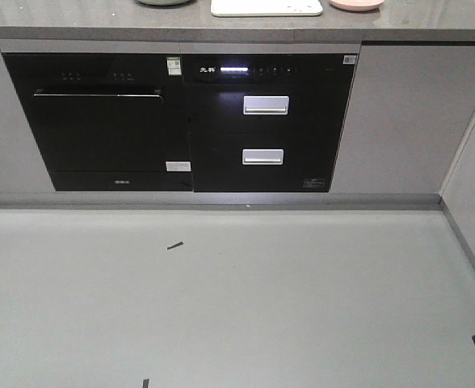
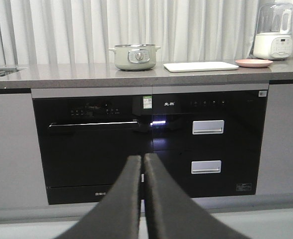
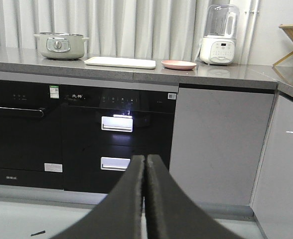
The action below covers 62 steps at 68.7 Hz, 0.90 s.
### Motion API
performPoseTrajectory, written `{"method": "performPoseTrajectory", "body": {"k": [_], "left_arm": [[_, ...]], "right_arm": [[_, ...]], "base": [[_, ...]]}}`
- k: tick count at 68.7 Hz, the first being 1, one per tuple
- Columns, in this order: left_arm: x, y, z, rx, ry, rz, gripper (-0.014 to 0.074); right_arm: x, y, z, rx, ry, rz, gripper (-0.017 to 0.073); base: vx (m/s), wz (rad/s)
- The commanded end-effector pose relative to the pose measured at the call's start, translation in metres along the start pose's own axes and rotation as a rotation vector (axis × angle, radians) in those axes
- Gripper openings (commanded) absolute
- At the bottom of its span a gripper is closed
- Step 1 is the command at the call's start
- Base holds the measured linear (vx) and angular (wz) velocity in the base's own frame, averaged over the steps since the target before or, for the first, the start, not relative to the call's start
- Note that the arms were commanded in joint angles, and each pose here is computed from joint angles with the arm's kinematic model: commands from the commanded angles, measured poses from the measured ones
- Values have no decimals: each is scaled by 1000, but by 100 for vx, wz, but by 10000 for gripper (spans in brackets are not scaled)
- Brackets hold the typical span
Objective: Transfer vegetables to tray and serve
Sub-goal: 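Drive the base forward to the counter with both arms stowed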
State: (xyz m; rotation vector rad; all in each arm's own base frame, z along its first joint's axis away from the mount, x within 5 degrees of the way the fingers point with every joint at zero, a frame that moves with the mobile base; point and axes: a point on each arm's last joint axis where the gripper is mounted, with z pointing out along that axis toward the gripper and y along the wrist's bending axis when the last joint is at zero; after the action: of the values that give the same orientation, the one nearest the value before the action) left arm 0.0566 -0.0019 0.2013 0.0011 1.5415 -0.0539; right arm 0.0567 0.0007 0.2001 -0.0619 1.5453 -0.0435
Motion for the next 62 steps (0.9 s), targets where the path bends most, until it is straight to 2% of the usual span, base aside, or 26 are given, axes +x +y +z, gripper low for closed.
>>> {"method": "performPoseTrajectory", "body": {"k": [1, 62], "left_arm": [[2, 0, 0, 6, -61, -12, -6], [2, 0, 0, 6, -61, -12, -6]], "right_arm": [[-2, 0, 0, 8, -67, -17, -6], [-2, 0, 0, 8, -67, -17, -6]], "base": [[28, -1], [28, -3]]}}
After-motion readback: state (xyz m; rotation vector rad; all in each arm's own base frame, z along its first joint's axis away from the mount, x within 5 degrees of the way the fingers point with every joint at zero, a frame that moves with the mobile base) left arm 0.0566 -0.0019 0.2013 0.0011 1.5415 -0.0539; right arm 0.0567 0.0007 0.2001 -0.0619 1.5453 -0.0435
